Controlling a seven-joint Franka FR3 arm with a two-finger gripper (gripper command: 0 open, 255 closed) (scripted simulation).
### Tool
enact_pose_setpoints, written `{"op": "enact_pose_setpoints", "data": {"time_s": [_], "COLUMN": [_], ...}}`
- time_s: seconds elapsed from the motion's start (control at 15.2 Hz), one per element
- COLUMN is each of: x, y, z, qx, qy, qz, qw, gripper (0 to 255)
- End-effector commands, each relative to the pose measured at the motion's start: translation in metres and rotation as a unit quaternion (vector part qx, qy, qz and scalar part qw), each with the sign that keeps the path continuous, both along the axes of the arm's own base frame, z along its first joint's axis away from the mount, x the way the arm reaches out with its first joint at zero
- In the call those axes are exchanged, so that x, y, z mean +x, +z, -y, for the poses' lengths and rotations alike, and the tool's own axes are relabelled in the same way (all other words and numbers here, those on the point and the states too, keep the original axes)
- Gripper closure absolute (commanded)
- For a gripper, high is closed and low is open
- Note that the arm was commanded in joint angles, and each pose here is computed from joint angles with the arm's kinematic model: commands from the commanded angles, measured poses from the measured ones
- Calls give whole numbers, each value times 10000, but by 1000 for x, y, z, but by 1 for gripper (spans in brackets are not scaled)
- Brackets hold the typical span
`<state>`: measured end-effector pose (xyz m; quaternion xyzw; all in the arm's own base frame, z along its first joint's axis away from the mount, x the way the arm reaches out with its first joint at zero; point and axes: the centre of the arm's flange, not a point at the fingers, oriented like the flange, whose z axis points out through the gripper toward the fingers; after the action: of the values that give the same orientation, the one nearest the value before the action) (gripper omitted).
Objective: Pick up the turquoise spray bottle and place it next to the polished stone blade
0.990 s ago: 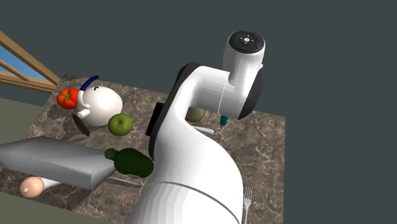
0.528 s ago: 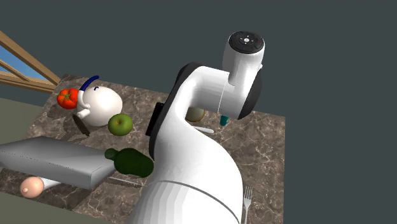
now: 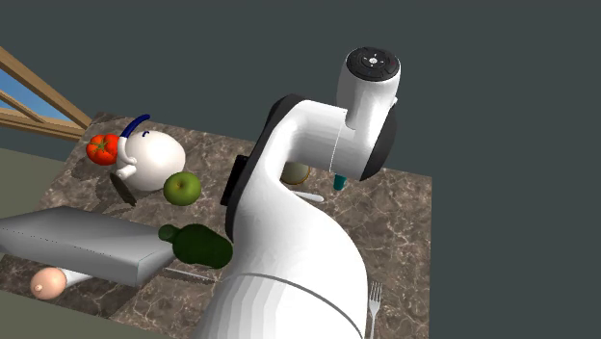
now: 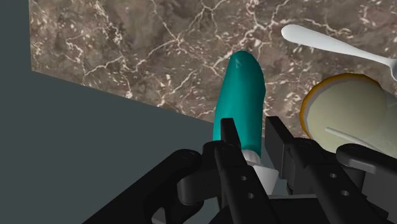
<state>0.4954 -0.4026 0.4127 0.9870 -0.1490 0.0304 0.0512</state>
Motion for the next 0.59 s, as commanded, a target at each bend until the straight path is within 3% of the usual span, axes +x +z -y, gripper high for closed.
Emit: {"op": "enact_pose_setpoints", "data": {"time_s": [0.0,0.53], "x": [0,0], "y": [0,42], "z": [0,0], "qx": [-1,-1], "qy": [-1,-1], "qz": [-1,-1], "qw": [10000,10000], "gripper": [255,255]}}
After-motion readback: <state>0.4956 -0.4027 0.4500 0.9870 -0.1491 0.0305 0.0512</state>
